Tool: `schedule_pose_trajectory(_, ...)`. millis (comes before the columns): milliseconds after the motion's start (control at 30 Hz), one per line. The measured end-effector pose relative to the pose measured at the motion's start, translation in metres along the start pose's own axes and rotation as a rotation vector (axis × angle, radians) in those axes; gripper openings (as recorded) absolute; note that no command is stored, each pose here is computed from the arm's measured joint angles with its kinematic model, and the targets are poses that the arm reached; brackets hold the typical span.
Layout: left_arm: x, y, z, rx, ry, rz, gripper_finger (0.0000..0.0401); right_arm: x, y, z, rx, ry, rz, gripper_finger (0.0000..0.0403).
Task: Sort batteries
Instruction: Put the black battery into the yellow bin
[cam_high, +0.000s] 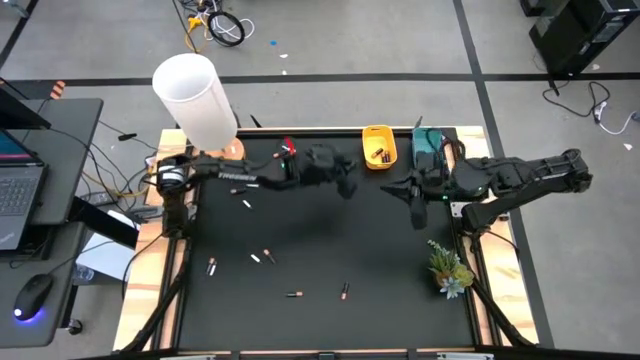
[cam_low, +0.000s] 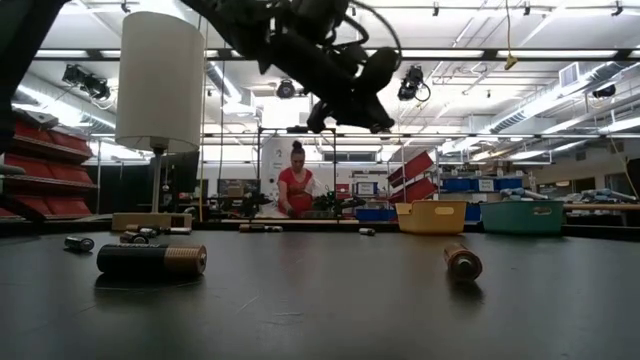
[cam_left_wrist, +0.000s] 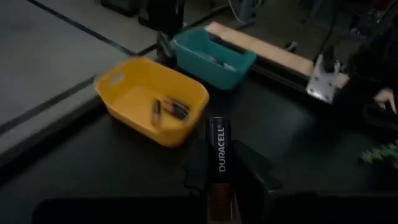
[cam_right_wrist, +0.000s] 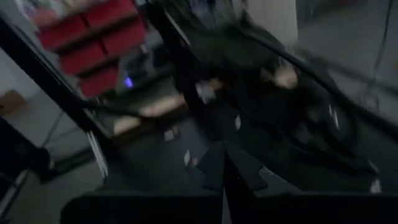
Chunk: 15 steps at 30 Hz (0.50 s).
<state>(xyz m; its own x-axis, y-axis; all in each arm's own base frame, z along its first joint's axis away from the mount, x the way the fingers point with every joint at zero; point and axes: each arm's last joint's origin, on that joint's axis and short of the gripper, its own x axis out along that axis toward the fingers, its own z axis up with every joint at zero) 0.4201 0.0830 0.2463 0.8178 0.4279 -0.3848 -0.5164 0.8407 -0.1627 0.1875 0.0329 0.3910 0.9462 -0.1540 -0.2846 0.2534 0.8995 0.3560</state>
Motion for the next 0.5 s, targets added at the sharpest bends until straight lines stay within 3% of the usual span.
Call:
schedule_pose_trajectory(167, 0.015, 0.029, 0.013, 0.013, -0.069, -0.107, 0.0054, 0.003, 0.0, 0.019, -0.067, -0.178, -0.008, 0.0017)
schedule_pose_trajectory(367, 0.042, 0.056, 0.025, 0.005, -0.091, -0.287, 0.0054, 0.005, -0.014, 0.03, 0.015, -0.291, -0.152, 0.002)
schedule_pose_trajectory(500, 0.063, 0.063, 0.032, -0.015, -0.092, -0.348, 0.0054, 0.006, -0.018, 0.035, 0.091, -0.33, -0.176, 0.0012)
